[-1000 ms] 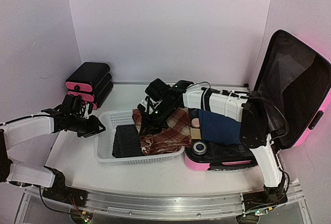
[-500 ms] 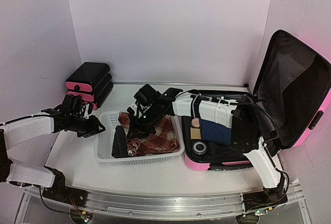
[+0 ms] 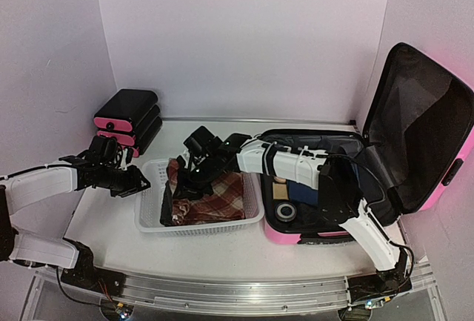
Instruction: Open, take out, and arrange the luggage
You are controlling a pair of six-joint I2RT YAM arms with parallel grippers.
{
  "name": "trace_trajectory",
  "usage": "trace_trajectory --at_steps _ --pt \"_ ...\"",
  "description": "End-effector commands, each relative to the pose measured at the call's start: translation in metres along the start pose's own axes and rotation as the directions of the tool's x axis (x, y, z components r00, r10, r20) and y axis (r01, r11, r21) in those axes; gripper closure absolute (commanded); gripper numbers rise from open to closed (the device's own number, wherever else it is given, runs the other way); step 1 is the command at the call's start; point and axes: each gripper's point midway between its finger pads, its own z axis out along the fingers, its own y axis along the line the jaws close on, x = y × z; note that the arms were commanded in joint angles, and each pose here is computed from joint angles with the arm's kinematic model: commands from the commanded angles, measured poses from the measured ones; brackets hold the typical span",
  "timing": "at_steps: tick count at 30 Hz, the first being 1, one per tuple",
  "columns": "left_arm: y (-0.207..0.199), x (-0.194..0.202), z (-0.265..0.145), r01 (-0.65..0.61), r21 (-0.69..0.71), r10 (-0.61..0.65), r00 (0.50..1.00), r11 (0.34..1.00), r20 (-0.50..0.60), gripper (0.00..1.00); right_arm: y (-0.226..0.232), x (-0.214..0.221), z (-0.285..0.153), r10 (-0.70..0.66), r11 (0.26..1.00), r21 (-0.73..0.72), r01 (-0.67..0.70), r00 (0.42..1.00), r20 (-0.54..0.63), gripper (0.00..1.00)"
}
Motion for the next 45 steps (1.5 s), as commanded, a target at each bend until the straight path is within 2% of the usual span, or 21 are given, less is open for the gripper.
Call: trace_trajectory --at_steps 1,5,11,16,21,25,28,30,32,34,38,41,45 --pt "-0.017 -0.01 -0.006 -0.024 0.067 0.021 0.999 0.997 0.041 0.67 0.026 -0.024 0.002 -0.045 0.997 -0.059 0.051 0.994 0.103 1.0" --pt "-0.018 -0.011 -0.008 -0.025 0.07 0.022 0.999 0.997 0.049 0.67 0.029 -0.026 -0.001 -0.049 0.997 -0.062 0.056 0.993 0.108 0.67" --pt "-0.017 -0.011 -0.007 -0.024 0.065 0.02 0.999 0.998 0.048 0.67 0.048 -0.018 -0.032 -0.072 0.994 -0.069 0.079 0.993 0.098 0.38" --pt "-0.017 -0.013 -0.01 -0.03 0.06 0.027 0.998 0.998 0.06 0.67 0.056 -0.013 -0.067 -0.127 0.99 -0.04 0.132 0.986 0.112 0.28" --pt "-0.017 -0.015 -0.015 -0.036 0.053 0.032 0.997 0.998 0.073 0.67 0.067 0.001 -0.1 -0.182 0.979 -0.074 0.189 0.979 0.091 0.17" --pt "-0.018 -0.016 -0.02 -0.046 0.052 0.041 0.996 0.998 0.084 0.66 0.063 -0.002 -0.14 -0.22 0.972 -0.052 0.229 0.966 0.136 0.15" --pt "-0.024 -0.019 -0.024 -0.058 0.065 0.053 0.995 0.996 0.086 0.54 0.027 -0.006 -0.174 -0.204 0.979 0.027 0.202 0.963 0.177 0.15" --pt "-0.026 -0.02 -0.026 -0.065 0.069 0.059 0.995 0.995 0.086 0.46 -0.013 -0.008 -0.198 -0.176 0.98 0.128 0.151 0.962 0.21 0.15" --pt "-0.027 -0.02 -0.027 -0.071 0.071 0.065 0.994 0.995 0.088 0.45 -0.058 -0.007 -0.223 -0.134 0.967 0.243 0.074 0.961 0.241 0.15" --pt "-0.027 -0.021 -0.027 -0.075 0.072 0.069 0.994 0.995 0.085 0.46 -0.109 0.001 -0.244 -0.106 0.918 0.397 -0.004 0.961 0.255 0.14" --pt "-0.029 -0.021 -0.025 -0.069 0.078 0.063 0.995 0.995 0.075 0.46 -0.189 0.016 -0.285 -0.119 0.683 0.724 -0.093 0.965 0.236 0.1" --pt "-0.03 -0.023 -0.025 -0.071 0.083 0.065 0.995 0.994 0.077 0.47 -0.232 0.026 -0.298 -0.063 0.526 0.838 -0.149 0.975 0.213 0.08" --pt "-0.03 -0.022 -0.025 -0.07 0.082 0.063 0.995 0.994 0.077 0.47 -0.261 0.025 -0.284 0.025 0.492 0.846 -0.205 0.975 0.221 0.08"
